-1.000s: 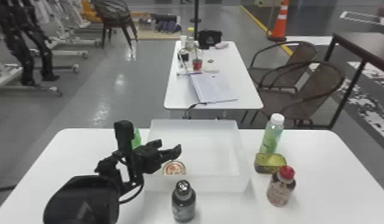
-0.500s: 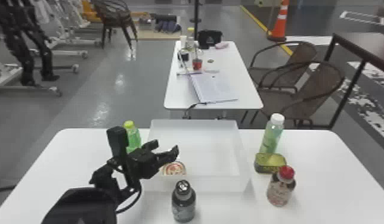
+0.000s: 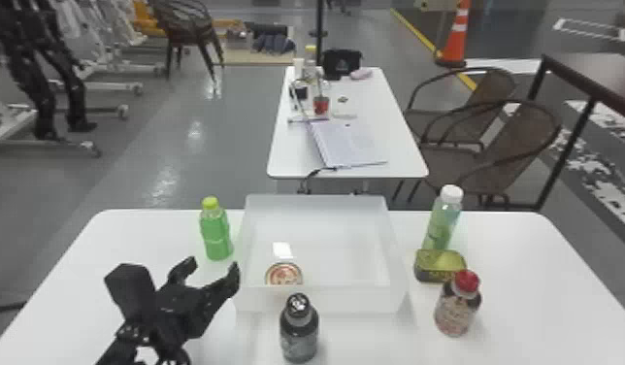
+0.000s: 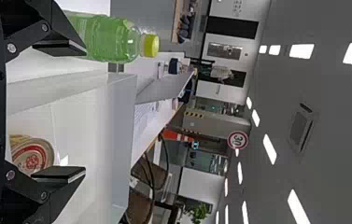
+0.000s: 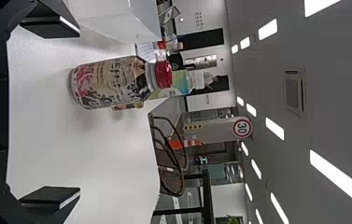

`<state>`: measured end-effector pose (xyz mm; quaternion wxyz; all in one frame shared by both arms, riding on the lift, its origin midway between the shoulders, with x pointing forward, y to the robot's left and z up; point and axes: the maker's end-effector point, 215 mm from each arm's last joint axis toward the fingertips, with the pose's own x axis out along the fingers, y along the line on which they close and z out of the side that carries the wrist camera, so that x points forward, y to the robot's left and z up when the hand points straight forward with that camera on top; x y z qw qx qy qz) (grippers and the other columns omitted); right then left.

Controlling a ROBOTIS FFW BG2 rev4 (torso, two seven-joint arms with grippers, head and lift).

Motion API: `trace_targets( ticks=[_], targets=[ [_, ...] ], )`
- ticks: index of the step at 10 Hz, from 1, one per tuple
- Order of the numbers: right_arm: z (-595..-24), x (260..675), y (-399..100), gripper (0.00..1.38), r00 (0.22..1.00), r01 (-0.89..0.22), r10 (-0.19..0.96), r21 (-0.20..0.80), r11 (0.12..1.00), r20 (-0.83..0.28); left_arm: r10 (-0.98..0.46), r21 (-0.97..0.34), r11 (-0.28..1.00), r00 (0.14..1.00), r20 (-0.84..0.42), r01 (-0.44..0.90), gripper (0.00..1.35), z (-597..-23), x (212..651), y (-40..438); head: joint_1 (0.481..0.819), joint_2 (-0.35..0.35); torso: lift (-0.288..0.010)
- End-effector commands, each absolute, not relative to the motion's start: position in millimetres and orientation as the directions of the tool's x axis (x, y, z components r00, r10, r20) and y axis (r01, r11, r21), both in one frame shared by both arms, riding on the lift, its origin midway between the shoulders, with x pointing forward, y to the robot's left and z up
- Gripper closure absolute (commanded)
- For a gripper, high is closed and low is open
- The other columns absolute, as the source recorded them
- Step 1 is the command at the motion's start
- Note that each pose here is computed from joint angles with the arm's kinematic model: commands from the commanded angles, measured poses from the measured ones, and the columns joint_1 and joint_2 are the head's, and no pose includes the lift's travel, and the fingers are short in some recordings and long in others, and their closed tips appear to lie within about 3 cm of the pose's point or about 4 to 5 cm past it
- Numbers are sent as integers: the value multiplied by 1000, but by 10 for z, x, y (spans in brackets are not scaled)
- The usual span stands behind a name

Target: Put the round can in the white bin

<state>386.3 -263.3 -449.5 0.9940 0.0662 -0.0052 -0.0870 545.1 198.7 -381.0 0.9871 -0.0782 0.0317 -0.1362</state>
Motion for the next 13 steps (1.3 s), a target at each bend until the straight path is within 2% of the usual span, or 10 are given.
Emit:
trace_targets(
  ticks=[1,4,9,13],
  targets=[
    [-4501,3843,-2640,104,985,172,-173,130,977,-2,-218,-134,968,976,-16,214,371,-3802,5180,2160,549,0,-100],
    [-4558,3773,-2648,104,984,176,-176,131,976,-17,-114,-128,986,993,-25,110,371,-4011,4698,2438,549,0,-100],
    [-4570,3729,-2660,104,984,179,-178,132,975,-20,-69,-15,998,993,-95,68,371,-4397,4047,2755,549,0,-100],
    [-4577,3700,-2673,104,983,186,-185,133,974,-24,-64,29,997,995,-78,67,371,-4351,3963,2815,549,0,-100]
  ],
)
